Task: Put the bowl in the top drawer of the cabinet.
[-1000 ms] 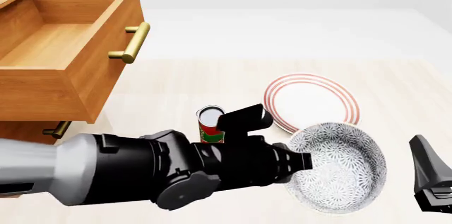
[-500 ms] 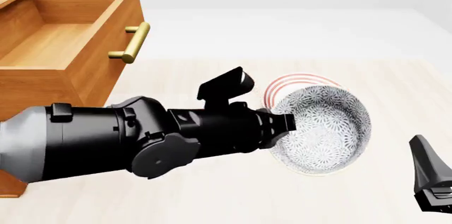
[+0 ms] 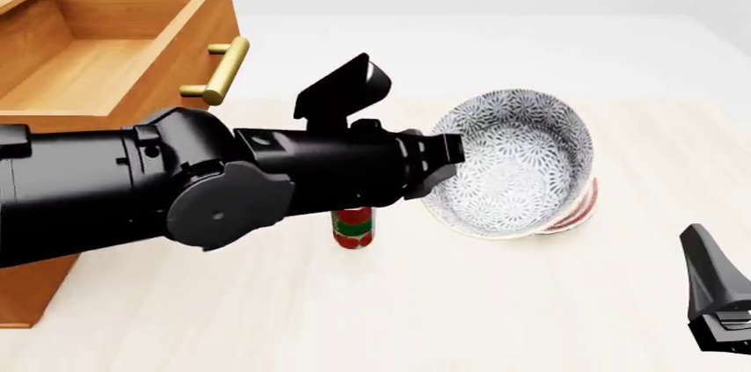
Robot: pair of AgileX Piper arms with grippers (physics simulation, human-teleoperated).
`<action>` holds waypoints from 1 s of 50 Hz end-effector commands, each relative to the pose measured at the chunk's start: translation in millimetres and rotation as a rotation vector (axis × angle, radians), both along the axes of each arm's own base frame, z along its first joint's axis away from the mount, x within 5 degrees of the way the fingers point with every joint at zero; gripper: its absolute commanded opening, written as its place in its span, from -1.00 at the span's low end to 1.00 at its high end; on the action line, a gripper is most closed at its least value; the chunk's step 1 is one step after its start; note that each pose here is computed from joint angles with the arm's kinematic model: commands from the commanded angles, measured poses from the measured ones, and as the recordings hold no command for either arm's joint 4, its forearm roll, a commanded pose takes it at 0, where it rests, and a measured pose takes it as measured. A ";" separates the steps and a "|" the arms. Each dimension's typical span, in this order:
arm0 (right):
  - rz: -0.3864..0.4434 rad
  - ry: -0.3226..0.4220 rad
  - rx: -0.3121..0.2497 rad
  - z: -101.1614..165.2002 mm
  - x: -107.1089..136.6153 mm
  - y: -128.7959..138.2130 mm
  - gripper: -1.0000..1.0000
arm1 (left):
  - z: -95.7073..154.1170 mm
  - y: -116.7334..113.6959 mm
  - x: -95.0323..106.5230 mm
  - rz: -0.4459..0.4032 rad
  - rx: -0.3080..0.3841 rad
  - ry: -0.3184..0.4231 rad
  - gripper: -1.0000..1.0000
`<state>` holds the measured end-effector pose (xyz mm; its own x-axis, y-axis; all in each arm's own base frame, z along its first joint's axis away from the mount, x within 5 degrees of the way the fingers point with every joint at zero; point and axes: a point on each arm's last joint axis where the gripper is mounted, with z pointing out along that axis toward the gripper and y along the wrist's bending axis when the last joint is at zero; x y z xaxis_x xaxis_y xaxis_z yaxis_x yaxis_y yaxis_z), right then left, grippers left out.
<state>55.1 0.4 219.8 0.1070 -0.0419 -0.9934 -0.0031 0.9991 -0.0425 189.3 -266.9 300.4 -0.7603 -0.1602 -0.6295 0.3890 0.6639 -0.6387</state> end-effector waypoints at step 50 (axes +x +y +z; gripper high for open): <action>0.000 0.000 0.000 0.0 0.0 0.0 1.00 | 78.7 76.5 8.3 0.161 -0.045 -0.114 -1.00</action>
